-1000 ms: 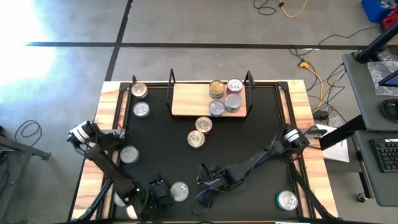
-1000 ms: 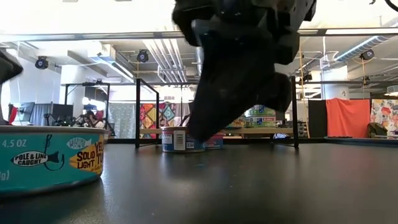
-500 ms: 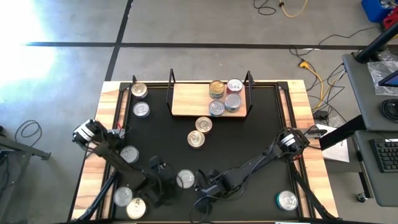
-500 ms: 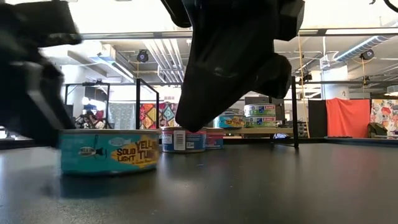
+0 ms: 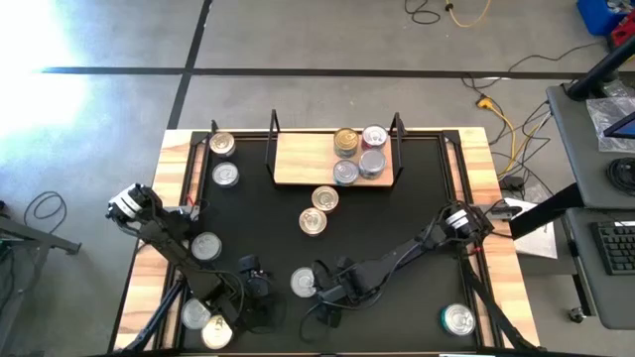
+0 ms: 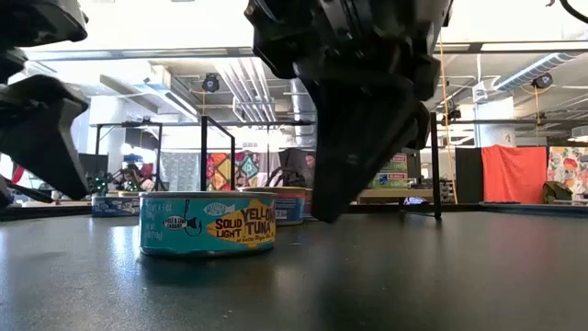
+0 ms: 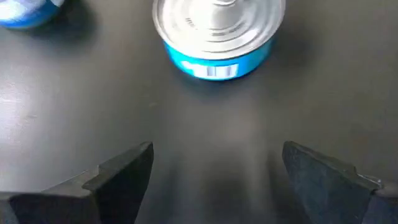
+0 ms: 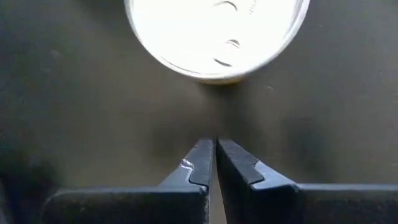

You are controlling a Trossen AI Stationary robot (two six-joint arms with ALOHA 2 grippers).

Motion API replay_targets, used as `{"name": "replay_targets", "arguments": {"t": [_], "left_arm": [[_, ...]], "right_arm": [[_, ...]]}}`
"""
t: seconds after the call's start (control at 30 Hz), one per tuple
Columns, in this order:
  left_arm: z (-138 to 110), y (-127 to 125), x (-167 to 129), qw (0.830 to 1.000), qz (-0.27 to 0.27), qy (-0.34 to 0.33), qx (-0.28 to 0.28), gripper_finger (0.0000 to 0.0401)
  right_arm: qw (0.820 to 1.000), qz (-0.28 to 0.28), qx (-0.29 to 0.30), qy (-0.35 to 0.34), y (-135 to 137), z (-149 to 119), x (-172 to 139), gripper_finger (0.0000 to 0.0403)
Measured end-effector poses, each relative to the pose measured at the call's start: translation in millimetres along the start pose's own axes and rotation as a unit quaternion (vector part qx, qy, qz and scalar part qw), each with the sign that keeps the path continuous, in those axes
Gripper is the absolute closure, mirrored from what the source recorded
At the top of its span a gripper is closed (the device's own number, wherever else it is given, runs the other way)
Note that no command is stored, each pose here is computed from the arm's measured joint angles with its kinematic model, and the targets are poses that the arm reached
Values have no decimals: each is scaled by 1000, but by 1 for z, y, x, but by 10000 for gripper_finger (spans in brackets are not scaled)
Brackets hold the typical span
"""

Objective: Stack canned seafood by type on shelf
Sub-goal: Stack the yellow-blue tuna can on top of the other yellow-blue tuna can on the shelf

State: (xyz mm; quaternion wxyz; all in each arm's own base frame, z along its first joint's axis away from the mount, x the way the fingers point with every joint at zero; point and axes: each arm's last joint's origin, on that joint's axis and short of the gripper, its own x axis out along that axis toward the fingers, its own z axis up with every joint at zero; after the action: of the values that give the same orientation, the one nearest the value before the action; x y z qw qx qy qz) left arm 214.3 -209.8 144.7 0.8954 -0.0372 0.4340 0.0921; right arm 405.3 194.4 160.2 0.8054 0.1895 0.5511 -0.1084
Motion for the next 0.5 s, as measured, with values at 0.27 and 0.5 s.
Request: {"name": "replay_targets", "arguments": {"t": [0.27,0.5], "left_arm": [[-2,-13,14,994,-53,-64,-70,58],[-6,-4,33,993,-3,-71,-99,58]], "right_arm": [[999,-41,-29,-22,-17,15,2,390],[998,-50,-25,-34,-21,21,3,390]]}}
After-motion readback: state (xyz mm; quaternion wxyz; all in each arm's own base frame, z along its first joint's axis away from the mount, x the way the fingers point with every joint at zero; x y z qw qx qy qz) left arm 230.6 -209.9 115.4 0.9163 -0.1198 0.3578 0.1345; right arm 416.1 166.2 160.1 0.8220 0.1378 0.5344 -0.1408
